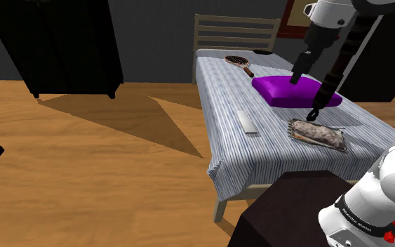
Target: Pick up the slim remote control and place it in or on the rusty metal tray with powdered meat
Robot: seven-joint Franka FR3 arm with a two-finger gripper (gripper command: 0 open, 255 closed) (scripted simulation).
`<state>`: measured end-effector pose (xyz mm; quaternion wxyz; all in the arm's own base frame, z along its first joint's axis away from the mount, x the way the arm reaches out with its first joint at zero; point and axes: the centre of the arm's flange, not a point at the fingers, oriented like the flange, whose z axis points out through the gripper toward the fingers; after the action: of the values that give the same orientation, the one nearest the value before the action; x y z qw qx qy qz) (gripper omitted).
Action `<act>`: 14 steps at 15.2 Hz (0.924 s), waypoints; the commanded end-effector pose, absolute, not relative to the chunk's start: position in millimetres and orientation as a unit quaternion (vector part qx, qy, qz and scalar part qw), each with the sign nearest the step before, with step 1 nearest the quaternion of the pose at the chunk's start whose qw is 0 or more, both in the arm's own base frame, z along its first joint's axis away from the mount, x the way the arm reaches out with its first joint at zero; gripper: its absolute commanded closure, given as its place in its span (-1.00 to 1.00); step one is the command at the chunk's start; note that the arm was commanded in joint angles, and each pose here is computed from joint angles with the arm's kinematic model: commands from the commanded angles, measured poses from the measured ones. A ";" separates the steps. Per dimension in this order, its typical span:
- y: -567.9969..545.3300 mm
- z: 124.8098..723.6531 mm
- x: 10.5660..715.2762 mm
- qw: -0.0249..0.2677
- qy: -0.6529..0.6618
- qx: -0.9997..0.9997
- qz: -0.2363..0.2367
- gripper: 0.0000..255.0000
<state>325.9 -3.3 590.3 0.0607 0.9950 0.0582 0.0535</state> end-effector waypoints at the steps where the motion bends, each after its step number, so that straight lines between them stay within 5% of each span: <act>1: -3.3 590.3 325.9 0.061 0.058 0.995 0.054 -1.00; 14: -42.4 460.9 441.5 0.036 -0.097 0.994 0.028 -1.00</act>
<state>430.4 -36.8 471.4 0.0378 0.9953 -0.0838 0.0298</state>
